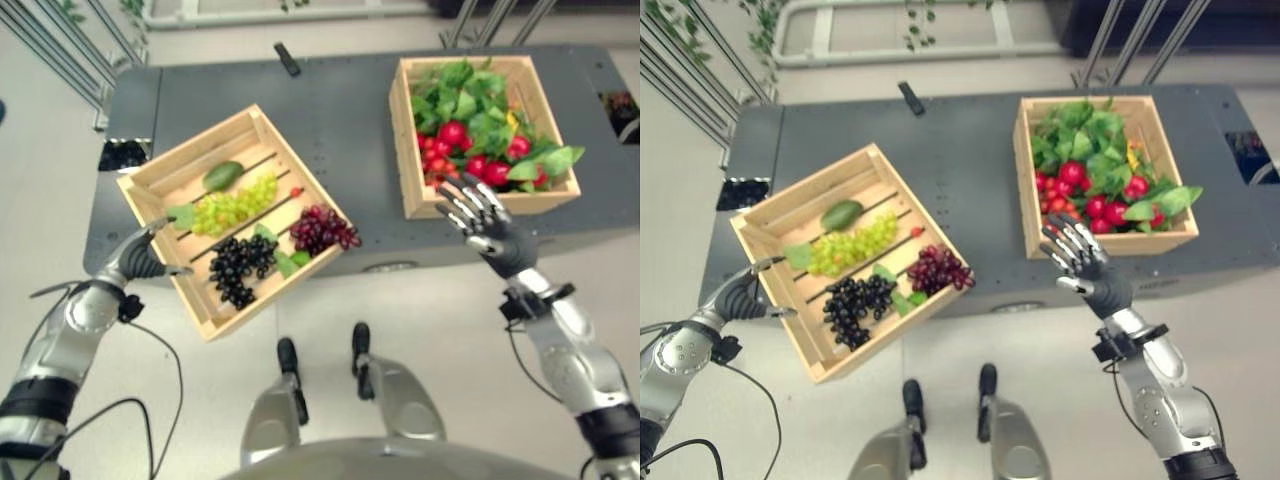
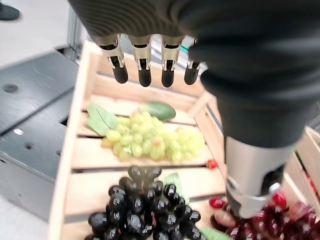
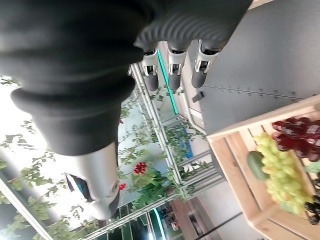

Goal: Pick up the fruits from the basket on one side to the basket on the other side

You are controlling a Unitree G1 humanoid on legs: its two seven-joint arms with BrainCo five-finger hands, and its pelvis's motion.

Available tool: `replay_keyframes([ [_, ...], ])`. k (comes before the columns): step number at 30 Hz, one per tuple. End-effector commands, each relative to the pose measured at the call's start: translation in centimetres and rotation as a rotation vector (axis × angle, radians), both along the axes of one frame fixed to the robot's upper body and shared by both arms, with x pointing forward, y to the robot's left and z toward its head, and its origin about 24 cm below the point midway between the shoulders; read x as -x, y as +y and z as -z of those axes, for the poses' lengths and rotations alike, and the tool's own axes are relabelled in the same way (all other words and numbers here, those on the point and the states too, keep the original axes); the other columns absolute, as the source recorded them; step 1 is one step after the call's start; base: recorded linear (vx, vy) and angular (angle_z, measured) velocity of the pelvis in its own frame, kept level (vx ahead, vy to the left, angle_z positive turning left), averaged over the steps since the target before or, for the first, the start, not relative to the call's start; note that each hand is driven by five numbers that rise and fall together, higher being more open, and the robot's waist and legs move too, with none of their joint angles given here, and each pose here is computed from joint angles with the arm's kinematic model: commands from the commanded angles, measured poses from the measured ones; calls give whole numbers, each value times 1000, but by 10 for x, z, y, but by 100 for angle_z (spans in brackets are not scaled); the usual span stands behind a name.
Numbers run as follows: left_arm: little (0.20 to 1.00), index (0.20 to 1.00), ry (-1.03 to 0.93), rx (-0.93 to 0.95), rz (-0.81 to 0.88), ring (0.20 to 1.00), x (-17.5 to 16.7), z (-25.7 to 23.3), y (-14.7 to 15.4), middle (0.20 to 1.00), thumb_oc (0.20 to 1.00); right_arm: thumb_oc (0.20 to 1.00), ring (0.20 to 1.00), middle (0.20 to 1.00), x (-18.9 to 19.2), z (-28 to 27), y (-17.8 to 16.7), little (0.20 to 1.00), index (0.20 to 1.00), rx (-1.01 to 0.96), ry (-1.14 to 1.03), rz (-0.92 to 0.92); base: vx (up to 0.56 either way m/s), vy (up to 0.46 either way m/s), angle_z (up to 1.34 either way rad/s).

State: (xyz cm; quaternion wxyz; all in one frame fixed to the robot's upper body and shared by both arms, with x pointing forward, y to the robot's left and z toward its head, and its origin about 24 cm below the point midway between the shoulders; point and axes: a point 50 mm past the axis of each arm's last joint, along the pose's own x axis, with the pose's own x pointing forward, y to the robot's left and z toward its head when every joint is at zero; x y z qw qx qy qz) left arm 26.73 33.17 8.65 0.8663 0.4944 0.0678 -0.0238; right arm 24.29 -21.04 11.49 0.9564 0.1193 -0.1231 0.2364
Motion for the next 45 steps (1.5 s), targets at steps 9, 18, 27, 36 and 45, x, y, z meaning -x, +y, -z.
replay_keyframes([
  [9, 1000, 1000, -214, -112, 59, 1000, -43, -57, -21, 1000, 1000, 1000, 1000, 1000, 8, -60, 41, 1000, 1000, 0, -318, -176, -82, -15, -2],
  [18, 1000, 1000, -240, -162, 21, 1000, -61, -67, -24, 1000, 1000, 1000, 1000, 1000, 11, -83, 47, 1000, 1000, -7, -434, -175, -46, -21, -3],
  [27, 1000, 1000, -319, -165, 38, 1000, -65, -79, -30, 1000, 1000, 1000, 1000, 1000, 12, -92, 55, 1000, 1000, -18, -489, -195, -28, -15, -7],
  [36, 1000, 1000, -497, -98, 129, 1000, -64, -101, -49, 1000, 1000, 1000, 1000, 1000, 14, -88, 69, 1000, 1000, -55, -472, -267, -1, -9, -2],
  [45, 1000, 1000, -602, 8, 166, 1000, -62, -99, -67, 1000, 1000, 1000, 1000, 1000, 19, -79, 80, 1000, 1000, -51, -451, -319, 4, -10, -2],
])
